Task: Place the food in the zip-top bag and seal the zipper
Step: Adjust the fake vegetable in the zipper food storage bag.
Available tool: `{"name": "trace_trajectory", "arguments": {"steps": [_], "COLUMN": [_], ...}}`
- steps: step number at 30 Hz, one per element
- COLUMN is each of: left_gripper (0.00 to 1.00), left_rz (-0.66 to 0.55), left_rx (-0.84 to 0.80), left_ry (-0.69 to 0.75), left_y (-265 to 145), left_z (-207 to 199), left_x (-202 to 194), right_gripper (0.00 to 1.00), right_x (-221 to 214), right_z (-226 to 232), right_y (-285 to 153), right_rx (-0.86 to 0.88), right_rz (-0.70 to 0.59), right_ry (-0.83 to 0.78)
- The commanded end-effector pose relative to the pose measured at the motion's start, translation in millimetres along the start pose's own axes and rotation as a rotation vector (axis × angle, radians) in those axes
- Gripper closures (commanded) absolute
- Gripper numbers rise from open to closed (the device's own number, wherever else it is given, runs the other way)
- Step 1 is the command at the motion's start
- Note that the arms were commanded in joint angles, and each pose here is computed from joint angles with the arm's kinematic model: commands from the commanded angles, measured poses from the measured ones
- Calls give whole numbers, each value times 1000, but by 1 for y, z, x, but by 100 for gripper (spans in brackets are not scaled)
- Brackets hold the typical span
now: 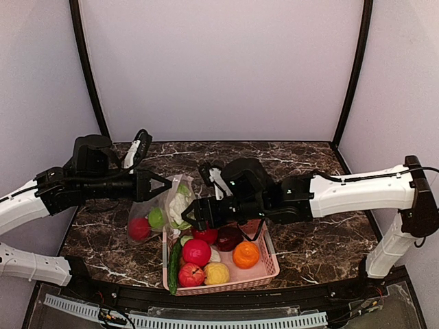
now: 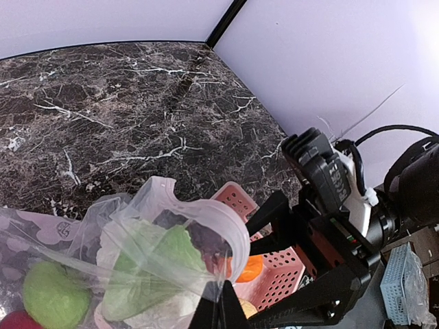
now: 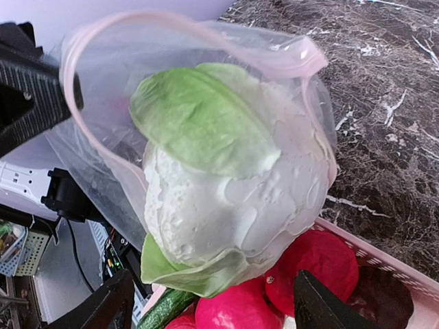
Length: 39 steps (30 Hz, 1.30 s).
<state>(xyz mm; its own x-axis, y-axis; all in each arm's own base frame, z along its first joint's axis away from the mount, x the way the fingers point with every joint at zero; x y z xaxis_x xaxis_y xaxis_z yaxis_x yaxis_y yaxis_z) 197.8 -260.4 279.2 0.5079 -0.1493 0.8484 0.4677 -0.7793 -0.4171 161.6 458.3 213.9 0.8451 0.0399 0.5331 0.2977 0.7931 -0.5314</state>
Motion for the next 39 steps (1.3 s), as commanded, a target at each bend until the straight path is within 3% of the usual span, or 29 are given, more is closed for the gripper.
{"name": "trace_trajectory", "arguments": {"steps": [1,7,14,19,34,39], "left_gripper": [99,99,99,99,99,99], "left_rz": [-42,-22,2,19,15,-17], "left_rx": [-24,-84,-195,-209,-271,-260], "left_ry": [16,33,57,61,66,65], "left_y": [-13,-8,-6,-4,4,1], "left_z": [-7,-15,-33,-34,-44,-44], "left_x": [13,9,8,3,9,17], "right_gripper": [25,35,58,67,73,73], "right_x": [-17,-7,21,46,36,19], "right_z": [5,10,8,22,61,79], "right_y": [10,24,40,33,14,12], "right_rx": [32,48,37,87,397,508], "right_rz": [26,-15,-71,-144,-140,-48], "right_ry": [0,-35,-60,-85,-177,-242]}}
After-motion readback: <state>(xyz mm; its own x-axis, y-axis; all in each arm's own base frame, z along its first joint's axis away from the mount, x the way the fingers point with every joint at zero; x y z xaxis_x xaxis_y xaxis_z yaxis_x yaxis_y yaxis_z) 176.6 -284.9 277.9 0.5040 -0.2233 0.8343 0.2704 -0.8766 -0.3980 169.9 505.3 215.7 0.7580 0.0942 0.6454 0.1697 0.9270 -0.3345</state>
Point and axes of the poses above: each gripper's point midway between its finger pads, its own y axis out along the fingers, its own z axis along the line the jaws close on, x = y × z, the point moved 1 cm from there along -y, back along the fingers, and after that the axes turned 14 degrees about y, right-handed, at the moved point
